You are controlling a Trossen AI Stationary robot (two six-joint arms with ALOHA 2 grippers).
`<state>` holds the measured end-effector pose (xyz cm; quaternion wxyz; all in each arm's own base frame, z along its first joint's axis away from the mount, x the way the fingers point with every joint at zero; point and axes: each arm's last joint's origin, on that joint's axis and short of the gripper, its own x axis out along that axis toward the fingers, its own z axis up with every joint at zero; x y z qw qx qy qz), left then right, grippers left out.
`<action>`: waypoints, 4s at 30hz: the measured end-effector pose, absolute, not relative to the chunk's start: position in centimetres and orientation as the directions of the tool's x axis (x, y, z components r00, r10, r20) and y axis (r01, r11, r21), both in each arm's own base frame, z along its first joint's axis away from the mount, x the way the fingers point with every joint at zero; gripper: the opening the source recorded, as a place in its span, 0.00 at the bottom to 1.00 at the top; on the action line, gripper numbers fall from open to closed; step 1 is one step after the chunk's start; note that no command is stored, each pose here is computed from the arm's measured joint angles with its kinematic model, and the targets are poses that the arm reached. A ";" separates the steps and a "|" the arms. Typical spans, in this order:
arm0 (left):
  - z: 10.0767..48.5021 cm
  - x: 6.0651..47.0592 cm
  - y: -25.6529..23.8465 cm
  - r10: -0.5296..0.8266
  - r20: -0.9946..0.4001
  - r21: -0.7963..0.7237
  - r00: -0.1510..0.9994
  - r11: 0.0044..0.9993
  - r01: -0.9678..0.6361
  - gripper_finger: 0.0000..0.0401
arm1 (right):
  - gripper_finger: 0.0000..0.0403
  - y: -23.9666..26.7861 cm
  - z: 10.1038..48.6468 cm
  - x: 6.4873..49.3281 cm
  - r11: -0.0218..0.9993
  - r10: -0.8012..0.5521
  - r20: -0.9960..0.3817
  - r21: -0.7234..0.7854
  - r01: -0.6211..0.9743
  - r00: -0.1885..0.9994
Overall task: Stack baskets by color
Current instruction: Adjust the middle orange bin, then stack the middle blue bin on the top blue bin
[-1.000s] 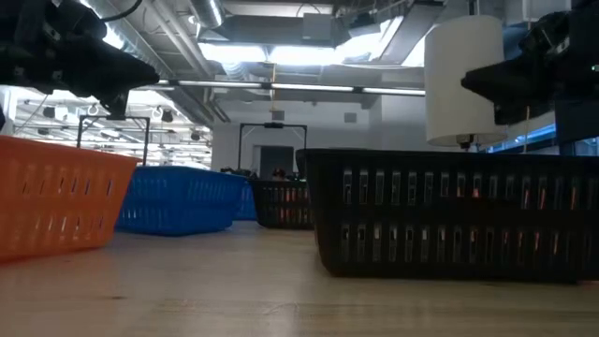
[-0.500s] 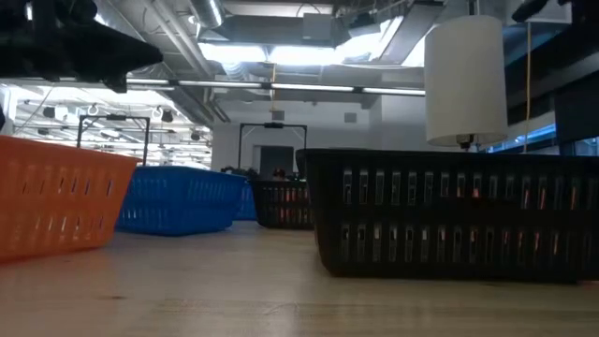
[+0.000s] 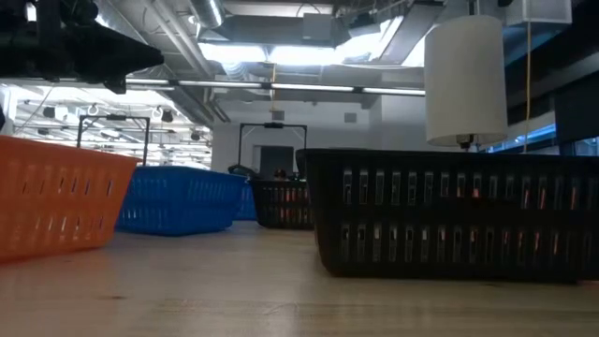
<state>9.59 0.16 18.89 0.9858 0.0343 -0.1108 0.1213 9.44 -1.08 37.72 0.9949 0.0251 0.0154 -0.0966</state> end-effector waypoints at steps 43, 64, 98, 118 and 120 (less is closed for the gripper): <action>18.9 9.6 0.2 0.232 0.227 0.038 0.946 0.968 -0.247 0.14 | 0.17 -2.1 28.3 20.7 0.957 -0.198 -0.872 -0.074 0.279 0.449; 18.7 9.6 0.2 0.231 0.212 0.046 0.949 0.968 -0.246 0.14 | 0.17 -1.5 23.4 16.5 0.813 -0.096 -0.897 0.180 0.554 0.431; 18.7 9.6 0.2 0.256 0.210 0.042 0.943 0.962 -0.271 0.14 | 0.17 0.0 17.5 25.8 0.925 -0.076 -0.969 0.020 0.380 0.236; 18.7 9.6 0.2 0.256 0.210 0.042 0.944 0.962 -0.270 0.14 | 0.17 -3.0 22.8 29.5 0.948 -0.186 -0.951 -0.108 0.299 0.247; 18.7 9.6 0.2 0.256 0.210 0.042 0.944 0.962 -0.270 0.14 | 0.17 -2.4 24.8 29.3 0.954 -0.181 -0.950 -0.106 0.281 0.256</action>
